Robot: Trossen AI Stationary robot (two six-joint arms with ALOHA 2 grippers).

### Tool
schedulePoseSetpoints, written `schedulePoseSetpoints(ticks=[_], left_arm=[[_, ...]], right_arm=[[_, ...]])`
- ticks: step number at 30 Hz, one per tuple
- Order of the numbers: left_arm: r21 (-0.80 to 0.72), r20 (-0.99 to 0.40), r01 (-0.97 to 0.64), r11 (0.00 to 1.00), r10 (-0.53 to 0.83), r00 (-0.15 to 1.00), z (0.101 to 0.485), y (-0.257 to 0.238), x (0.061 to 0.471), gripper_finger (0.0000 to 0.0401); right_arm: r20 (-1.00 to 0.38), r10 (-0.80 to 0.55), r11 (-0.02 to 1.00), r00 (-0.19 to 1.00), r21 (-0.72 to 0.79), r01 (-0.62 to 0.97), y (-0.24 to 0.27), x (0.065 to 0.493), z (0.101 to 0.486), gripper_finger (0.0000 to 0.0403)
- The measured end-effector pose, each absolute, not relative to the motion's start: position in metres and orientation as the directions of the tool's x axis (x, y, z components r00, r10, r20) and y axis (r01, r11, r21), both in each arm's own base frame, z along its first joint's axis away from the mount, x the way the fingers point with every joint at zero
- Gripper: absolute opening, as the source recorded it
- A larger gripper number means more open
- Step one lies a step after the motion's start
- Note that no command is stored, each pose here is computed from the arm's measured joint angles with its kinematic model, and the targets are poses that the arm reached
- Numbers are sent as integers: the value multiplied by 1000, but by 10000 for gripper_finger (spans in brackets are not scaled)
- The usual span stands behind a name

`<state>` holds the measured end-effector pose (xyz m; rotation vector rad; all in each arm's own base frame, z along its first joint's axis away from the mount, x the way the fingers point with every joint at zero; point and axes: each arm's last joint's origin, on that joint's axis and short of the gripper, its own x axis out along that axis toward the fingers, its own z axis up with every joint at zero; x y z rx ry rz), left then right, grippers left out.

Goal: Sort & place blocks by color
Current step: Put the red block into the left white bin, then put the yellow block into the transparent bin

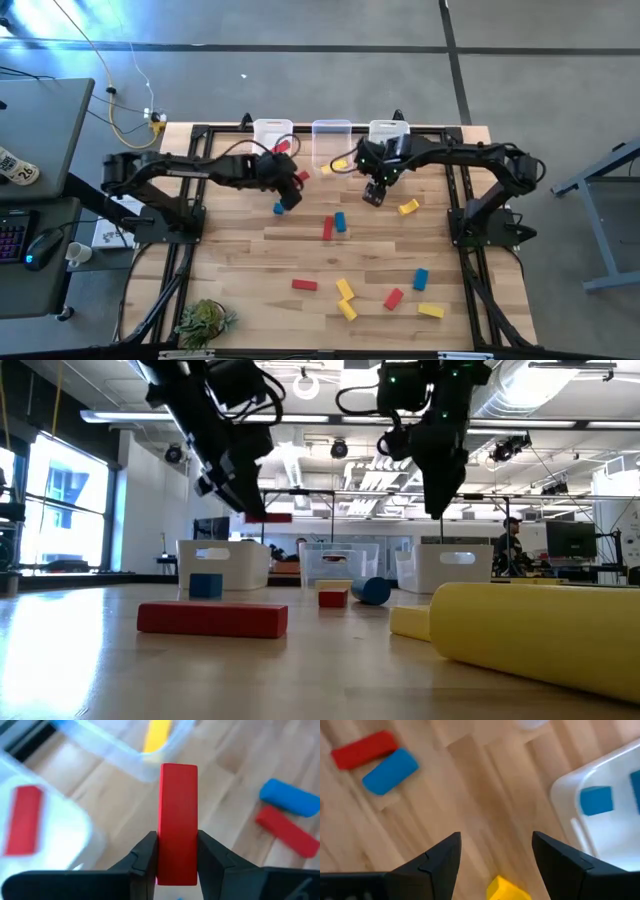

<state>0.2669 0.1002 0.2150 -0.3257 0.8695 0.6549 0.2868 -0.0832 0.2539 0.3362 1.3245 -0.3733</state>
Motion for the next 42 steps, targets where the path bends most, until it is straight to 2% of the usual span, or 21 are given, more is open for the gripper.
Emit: schedulePoseSetpoints(ticks=[3,9,22,30,34,42], left_arm=[[7,-770,-685,728,441,461,225,106,258,80],[34,-773,-811,583,531,349,229,127,238,80],[52,-818,-917,395,544,187,213,173,213,81],[51,-840,-935,350,521,150,204,188,205,104],[54,-849,-937,346,509,139,199,191,205,130],[70,-852,-927,368,506,136,198,191,206,171]], right_arm=[[-981,-59,911,186,23,412,-70,288,254,232],[-989,-36,924,144,22,381,-45,289,253,232],[-1000,-17,958,-18,-22,286,-1,276,251,232],[-989,-25,975,-148,-56,214,14,263,252,232],[-991,22,971,-134,-11,240,21,264,252,232],[-993,121,951,1,116,288,47,276,251,232]])
